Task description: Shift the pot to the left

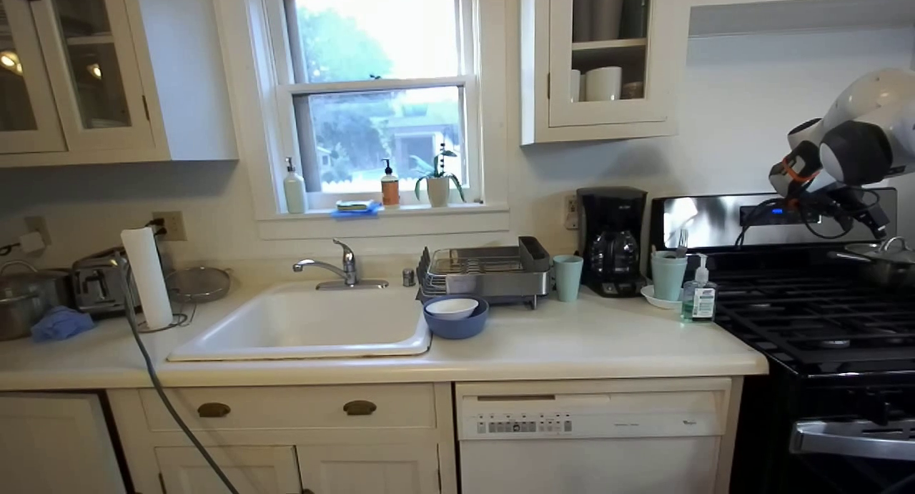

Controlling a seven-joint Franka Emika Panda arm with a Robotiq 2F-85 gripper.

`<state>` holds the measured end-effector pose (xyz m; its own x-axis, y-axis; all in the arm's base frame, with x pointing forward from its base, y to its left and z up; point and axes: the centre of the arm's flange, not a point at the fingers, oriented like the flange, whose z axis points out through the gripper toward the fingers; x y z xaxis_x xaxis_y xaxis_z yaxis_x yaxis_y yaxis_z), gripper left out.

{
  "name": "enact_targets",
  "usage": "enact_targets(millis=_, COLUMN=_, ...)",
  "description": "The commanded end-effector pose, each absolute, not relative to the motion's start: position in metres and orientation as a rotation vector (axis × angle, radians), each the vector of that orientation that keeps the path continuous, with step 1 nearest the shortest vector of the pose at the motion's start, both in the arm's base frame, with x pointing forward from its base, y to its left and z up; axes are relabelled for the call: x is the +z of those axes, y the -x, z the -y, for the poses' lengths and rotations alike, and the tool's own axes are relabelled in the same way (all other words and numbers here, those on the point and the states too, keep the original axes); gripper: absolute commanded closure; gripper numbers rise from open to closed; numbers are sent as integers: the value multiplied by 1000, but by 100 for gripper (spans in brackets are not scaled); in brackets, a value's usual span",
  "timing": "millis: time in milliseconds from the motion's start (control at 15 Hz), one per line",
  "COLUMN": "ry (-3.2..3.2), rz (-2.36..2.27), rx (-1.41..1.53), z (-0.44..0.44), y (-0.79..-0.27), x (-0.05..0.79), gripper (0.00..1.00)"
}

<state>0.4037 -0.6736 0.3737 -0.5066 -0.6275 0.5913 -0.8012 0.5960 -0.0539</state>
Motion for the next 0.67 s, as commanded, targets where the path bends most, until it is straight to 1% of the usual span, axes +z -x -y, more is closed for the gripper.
enact_targets(millis=0, ry=-1182, rz=2259, rx=401, z=681, y=-409, x=359, gripper=0)
enact_targets(millis=467, ry=-1293, rz=2218, rx=241, z=685, y=-416, x=328, gripper=0)
enact_targets(millis=533, ry=-1296, rz=2210, rx=221, z=685, y=-416, x=326, gripper=3)
enact_targets(millis=600, ry=-1302, rz=2211, rx=210, z=686, y=-417, x=324, gripper=11)
